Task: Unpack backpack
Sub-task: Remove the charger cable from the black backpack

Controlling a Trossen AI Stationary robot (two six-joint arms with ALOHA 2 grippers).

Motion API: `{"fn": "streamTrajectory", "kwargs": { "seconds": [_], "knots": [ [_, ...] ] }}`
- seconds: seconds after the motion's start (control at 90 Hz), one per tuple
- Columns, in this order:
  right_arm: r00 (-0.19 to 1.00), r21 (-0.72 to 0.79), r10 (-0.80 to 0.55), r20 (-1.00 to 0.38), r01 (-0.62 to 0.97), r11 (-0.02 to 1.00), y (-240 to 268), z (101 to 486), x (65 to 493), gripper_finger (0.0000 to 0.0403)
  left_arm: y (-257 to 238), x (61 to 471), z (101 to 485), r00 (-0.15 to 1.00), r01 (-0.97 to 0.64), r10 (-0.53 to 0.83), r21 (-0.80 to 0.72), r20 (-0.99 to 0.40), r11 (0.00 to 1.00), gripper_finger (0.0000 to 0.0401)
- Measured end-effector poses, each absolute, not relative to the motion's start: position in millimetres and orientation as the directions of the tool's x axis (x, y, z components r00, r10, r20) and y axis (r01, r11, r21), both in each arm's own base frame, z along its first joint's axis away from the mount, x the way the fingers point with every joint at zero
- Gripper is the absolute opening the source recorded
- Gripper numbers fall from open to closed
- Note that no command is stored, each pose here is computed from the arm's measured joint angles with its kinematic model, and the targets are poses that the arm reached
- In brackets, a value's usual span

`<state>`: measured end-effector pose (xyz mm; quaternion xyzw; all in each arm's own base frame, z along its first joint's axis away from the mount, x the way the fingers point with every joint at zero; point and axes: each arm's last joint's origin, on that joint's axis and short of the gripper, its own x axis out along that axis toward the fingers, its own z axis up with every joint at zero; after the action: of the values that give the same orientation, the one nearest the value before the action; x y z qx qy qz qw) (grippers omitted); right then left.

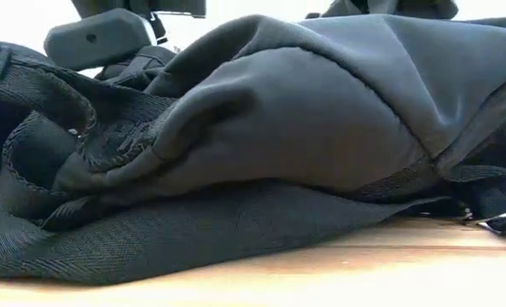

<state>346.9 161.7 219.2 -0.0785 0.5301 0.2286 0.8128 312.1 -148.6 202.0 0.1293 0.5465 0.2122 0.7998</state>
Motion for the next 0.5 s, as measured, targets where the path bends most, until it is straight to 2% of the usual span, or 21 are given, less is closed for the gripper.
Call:
{"fn": "streamTrajectory", "kwargs": {
  "seconds": [0.244, 0.5],
  "knots": [
    [0.292, 0.179, 0.334, -0.896, -0.450, 0.875, 163.7, 218.8, 344.2, 0.0000, -144.7, 305.1, 203.4, 0.261, -0.218, 0.522, 0.477, -0.812, 0.852, 0.0000],
    [0.288, 0.175, 0.333, -0.898, -0.461, 0.870, 162.3, 218.6, 344.4, 0.0000, -152.7, 305.6, 212.1, 0.297, -0.216, 0.503, 0.456, -0.812, 0.863, 0.0000]
  ]
}}
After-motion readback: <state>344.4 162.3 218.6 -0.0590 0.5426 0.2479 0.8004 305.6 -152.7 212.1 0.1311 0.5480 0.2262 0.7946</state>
